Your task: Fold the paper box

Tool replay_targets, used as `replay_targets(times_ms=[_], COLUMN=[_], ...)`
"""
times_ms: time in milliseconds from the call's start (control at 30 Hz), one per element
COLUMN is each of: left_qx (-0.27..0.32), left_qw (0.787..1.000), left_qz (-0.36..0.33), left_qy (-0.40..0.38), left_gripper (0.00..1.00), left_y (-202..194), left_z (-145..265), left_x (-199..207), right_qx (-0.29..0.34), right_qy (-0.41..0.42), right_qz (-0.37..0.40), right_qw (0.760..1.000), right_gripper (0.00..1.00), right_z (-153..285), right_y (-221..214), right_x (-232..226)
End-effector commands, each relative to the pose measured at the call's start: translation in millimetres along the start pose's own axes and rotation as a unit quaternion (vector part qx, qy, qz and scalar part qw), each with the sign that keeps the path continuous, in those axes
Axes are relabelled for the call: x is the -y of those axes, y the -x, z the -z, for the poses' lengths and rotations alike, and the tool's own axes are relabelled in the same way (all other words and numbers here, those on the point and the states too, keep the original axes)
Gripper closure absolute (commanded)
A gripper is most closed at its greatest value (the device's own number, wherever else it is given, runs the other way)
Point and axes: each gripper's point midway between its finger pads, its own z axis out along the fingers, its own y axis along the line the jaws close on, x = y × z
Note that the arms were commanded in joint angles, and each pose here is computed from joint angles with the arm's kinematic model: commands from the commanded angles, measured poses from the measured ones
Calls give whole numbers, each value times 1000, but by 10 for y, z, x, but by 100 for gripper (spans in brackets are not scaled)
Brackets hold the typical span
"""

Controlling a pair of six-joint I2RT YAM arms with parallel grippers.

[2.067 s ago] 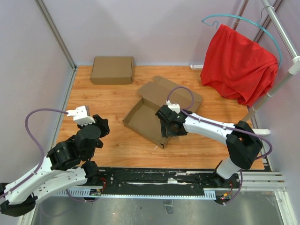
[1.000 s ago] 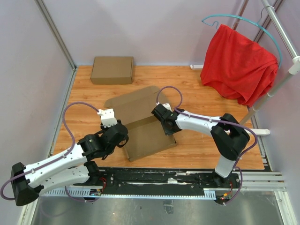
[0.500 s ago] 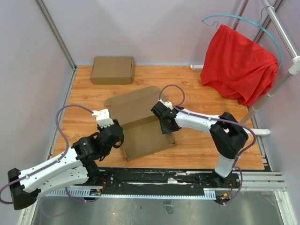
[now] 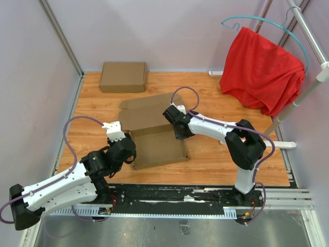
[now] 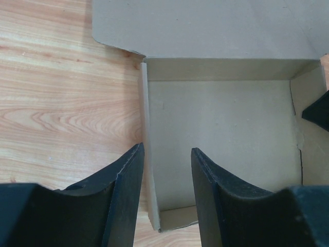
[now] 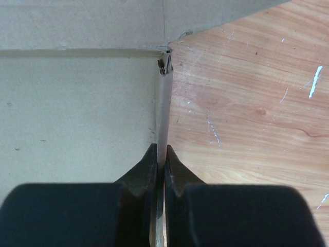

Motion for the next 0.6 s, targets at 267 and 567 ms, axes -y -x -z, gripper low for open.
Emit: replay_targets(times_ms=[267,567], left_qx=[9,14], left_qw=[1000,1000], left_qz=[-2,5], left_qy=[6,3], left_gripper=[53,53], left_y=[41,50], left_z=[-20,2], left_x=[3,-33], right_qx=[-46,-68], right_qy=[-83,-71], right_qz=[7,4], right_qw=[995,995], right_gripper=[76,97], right_z=[-196,-365], right_y=[-227,-459], right_x=[274,217])
